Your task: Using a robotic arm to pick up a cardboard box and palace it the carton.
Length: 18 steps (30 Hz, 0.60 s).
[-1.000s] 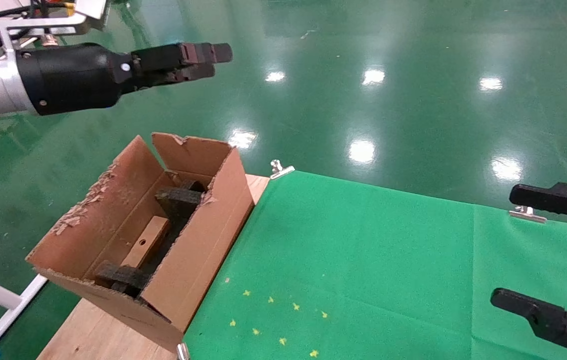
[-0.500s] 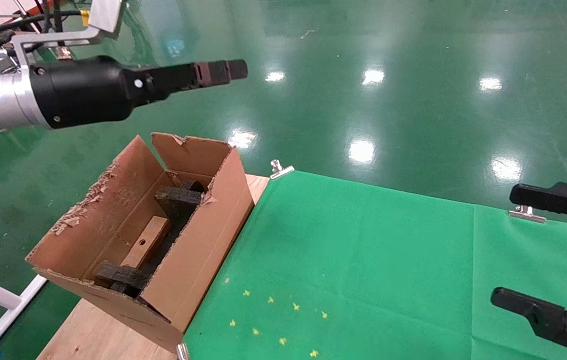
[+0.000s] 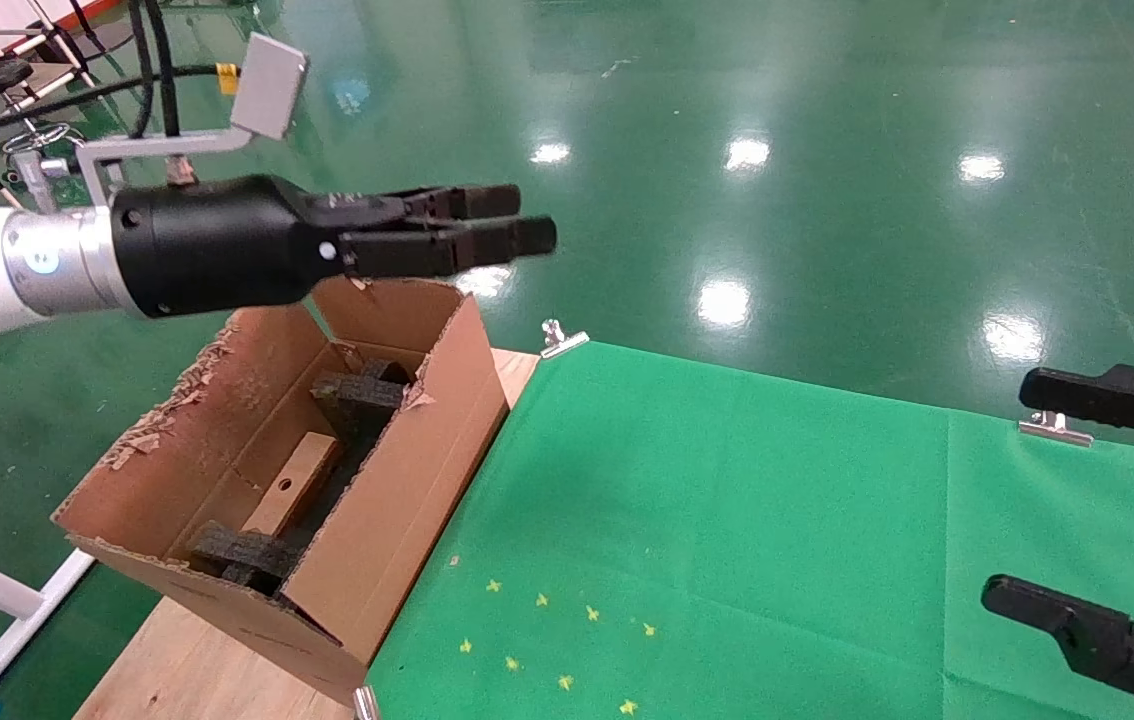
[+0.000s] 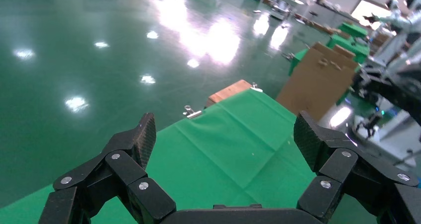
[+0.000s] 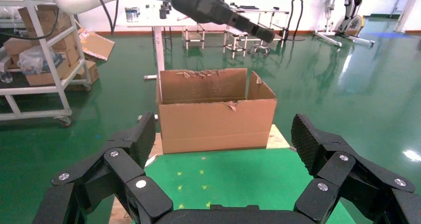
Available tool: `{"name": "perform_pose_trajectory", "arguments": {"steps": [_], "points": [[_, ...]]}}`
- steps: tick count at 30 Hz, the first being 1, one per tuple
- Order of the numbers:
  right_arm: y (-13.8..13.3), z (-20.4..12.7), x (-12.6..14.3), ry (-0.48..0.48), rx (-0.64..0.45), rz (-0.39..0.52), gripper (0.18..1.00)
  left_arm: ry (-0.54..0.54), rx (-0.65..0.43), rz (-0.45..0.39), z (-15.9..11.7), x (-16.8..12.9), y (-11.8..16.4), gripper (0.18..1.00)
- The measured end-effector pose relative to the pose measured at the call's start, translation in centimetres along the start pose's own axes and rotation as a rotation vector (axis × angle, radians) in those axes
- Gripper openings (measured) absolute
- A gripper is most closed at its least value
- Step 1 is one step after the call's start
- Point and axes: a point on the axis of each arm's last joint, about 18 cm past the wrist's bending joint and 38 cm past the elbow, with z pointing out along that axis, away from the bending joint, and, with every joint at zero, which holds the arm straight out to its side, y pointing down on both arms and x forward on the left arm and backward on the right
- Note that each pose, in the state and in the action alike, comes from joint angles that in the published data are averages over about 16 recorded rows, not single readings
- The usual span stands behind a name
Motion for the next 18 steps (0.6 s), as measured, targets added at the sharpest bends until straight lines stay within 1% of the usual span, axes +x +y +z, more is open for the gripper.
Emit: {"name": "perform_pose_trajectory", "arguments": {"steps": [18], "points": [[0.0,0.0,0.0,0.0,0.0,0.0,1.001,0.176,0.01,0.222,1.9,5.1,3.2,1.001]]}}
